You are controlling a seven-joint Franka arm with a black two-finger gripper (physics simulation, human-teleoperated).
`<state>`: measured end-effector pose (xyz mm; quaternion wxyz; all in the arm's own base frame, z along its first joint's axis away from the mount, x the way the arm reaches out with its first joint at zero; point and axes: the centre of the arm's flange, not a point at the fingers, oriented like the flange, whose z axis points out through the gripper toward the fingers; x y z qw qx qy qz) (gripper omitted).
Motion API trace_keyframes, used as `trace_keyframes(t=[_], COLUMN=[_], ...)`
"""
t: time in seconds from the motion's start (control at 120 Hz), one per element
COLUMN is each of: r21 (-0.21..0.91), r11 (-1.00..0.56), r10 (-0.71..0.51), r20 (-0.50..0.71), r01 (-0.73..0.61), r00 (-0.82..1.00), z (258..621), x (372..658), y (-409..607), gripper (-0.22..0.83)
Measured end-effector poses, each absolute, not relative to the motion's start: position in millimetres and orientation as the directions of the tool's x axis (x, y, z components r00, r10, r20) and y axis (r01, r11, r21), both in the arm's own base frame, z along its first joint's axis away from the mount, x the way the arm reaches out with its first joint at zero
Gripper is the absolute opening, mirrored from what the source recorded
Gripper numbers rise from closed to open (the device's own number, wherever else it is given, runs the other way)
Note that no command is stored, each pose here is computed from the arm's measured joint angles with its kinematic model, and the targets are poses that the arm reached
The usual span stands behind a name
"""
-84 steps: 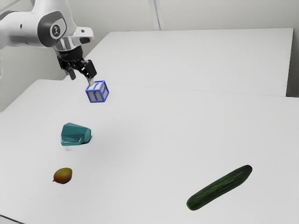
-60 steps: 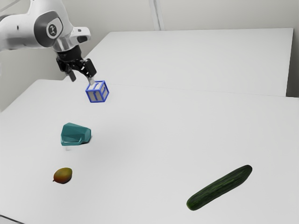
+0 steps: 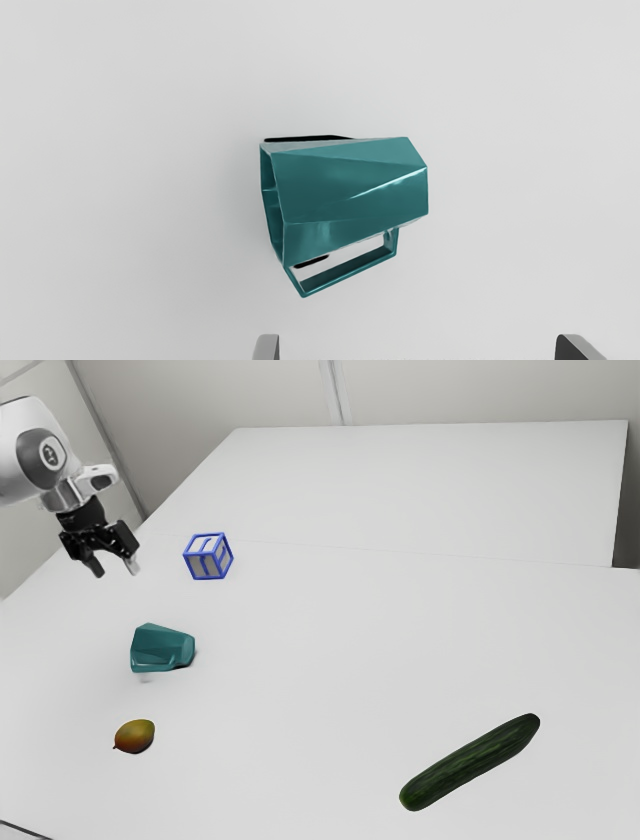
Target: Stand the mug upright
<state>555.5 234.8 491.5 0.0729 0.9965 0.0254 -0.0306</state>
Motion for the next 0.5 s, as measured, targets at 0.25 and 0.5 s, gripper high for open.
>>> trace_keyframes(t=[0.25,0.5], r21=[0.278,0.355], r11=[-0.958,-0.929], r10=[0.038,0.06], r20=[-0.097,-0.13], r01=[0.064,0.103], r00=[0.995,0.99], z=[437.9,390.0], x=[552.9,548.3], y=[270.3,291.5], gripper=[0.62,0.61])
